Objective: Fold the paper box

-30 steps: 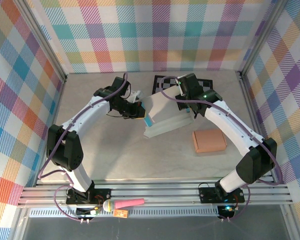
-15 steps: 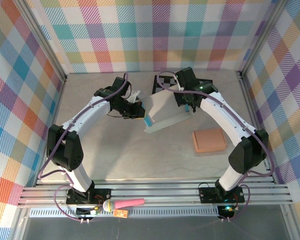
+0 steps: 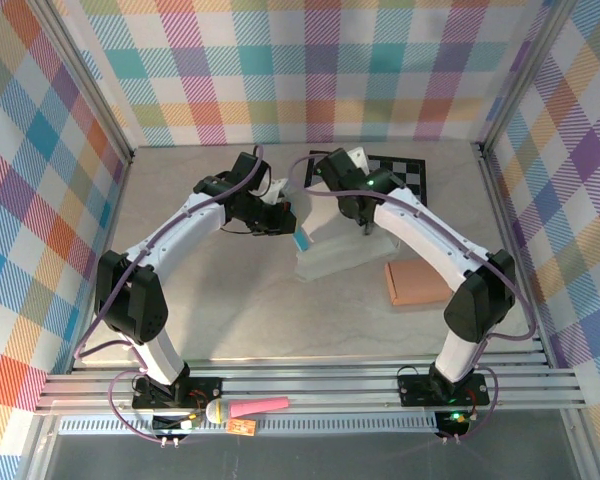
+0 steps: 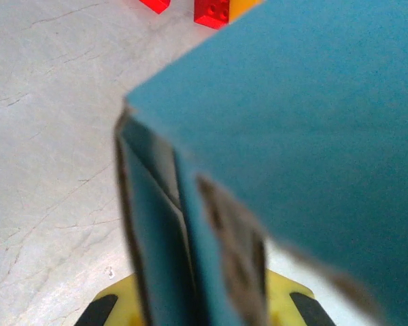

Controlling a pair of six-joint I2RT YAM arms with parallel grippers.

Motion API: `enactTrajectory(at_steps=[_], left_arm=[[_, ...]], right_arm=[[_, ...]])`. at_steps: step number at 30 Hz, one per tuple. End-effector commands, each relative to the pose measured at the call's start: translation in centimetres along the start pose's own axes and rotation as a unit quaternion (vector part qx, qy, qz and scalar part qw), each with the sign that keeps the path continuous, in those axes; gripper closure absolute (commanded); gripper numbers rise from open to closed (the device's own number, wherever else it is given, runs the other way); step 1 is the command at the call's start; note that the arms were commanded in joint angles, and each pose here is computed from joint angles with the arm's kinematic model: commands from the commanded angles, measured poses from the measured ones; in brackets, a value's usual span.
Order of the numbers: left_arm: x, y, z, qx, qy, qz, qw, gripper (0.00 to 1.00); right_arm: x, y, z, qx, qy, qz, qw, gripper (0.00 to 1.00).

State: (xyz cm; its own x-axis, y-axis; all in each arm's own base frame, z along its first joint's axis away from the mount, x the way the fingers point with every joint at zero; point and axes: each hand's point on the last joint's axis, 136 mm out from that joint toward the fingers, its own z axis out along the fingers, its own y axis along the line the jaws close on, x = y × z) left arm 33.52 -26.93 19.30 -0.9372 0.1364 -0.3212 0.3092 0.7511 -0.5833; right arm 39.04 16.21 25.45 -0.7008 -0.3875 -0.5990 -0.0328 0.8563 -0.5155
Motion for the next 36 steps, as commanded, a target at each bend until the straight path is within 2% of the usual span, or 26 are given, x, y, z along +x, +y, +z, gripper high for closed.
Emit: enactTrajectory(at_steps=[1,8,13,17,27,36], left_arm=[[-0.4,-1.6,-1.5,0.012,-0.028,0.012,0.999,1.0],[-0.3,-1.5,-1.5,0.011,-0.03,0.008,0.999,1.0],[-0.3,-1.2,-1.6,0.004,-0.033,0.006,0.999,1.0],[-0.4,-0.9,-1.5,-0.003,-0.035,0.003,0.999,1.0],[0.3,1.4,-1.0,-0.053,-0.035,-0.009,0.998,1.0],[3.2,6.2,1.4,-0.105,-0.047,-0.046,0.992,1.0]], right_arm=[[-0.4,-1.2,-0.6,0.074,-0.013,-0.006,0.997,1.0],[-0.5,1.1,-1.3,0.031,-0.018,-0.007,0.999,1.0],[-0.6,3.4,-2.6,-0.088,-0.019,0.025,0.996,1.0],[-0.3,4.2,-3.5,-0.138,-0.011,0.032,0.99,1.0],[2.9,3.9,-2.0,-0.111,0.031,0.068,0.991,1.0],[8.8,7.3,-0.4,-0.127,0.075,0.113,0.983,1.0]])
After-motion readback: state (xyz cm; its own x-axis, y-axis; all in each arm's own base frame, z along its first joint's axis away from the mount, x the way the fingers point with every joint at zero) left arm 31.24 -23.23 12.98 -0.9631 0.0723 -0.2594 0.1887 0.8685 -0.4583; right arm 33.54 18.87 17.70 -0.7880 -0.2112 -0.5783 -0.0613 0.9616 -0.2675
